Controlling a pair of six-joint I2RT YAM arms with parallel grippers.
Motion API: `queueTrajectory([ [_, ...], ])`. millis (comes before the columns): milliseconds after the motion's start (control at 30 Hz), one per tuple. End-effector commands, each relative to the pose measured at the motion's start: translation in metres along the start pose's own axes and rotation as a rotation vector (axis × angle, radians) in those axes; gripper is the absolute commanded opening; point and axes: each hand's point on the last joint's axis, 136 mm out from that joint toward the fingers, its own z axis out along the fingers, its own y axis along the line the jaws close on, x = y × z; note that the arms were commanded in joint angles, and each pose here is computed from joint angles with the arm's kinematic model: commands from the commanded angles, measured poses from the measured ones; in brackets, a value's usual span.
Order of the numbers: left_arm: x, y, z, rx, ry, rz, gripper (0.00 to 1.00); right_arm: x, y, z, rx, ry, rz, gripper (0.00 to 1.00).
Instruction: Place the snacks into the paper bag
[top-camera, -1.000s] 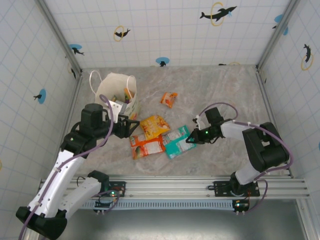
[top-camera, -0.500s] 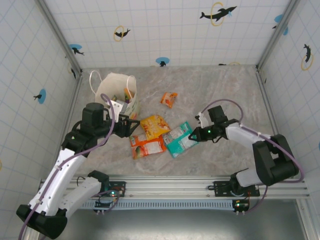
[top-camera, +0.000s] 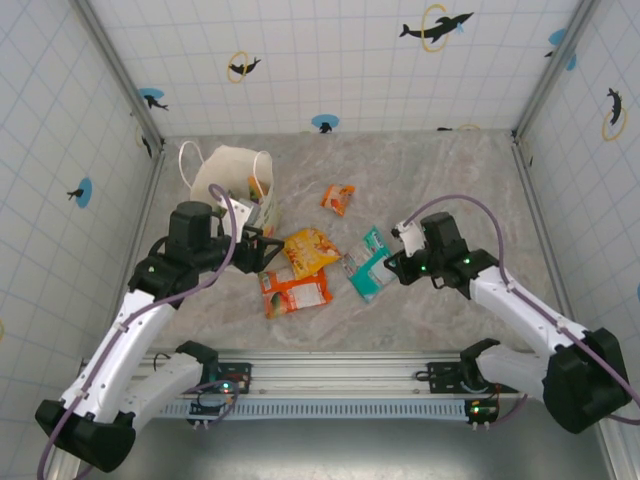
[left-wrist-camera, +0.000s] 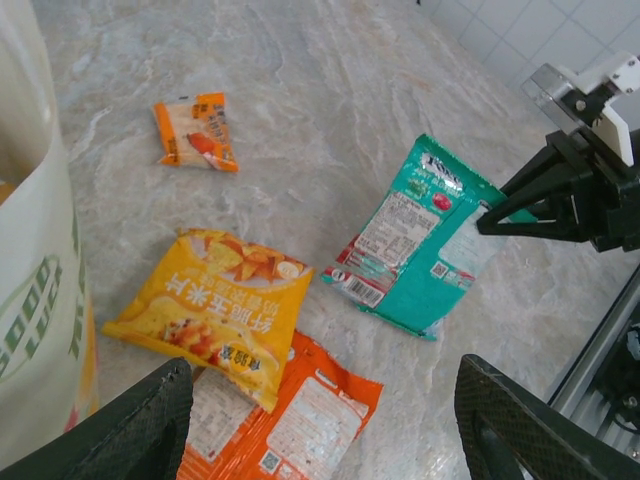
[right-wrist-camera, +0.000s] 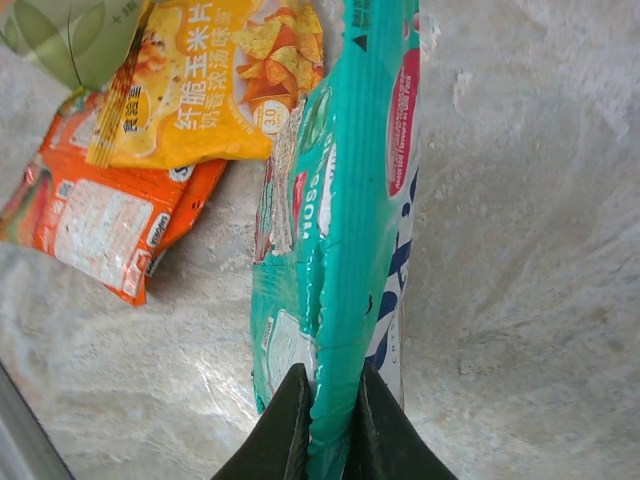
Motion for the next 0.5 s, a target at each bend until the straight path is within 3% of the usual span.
queueTrajectory([
  [0, -0.014, -0.011, -0.001, 0.06, -0.042, 0.071, 0.7, -0.019, -0.001, -0.014, 0.09, -0.045, -0.152, 0.0],
  [467, -0.008, -0.026, 0.014, 0.207, -0.008, 0.148, 0.71, -0.066, 0.04, -0.036, 0.133, -0.145, -0.522, 0.0],
])
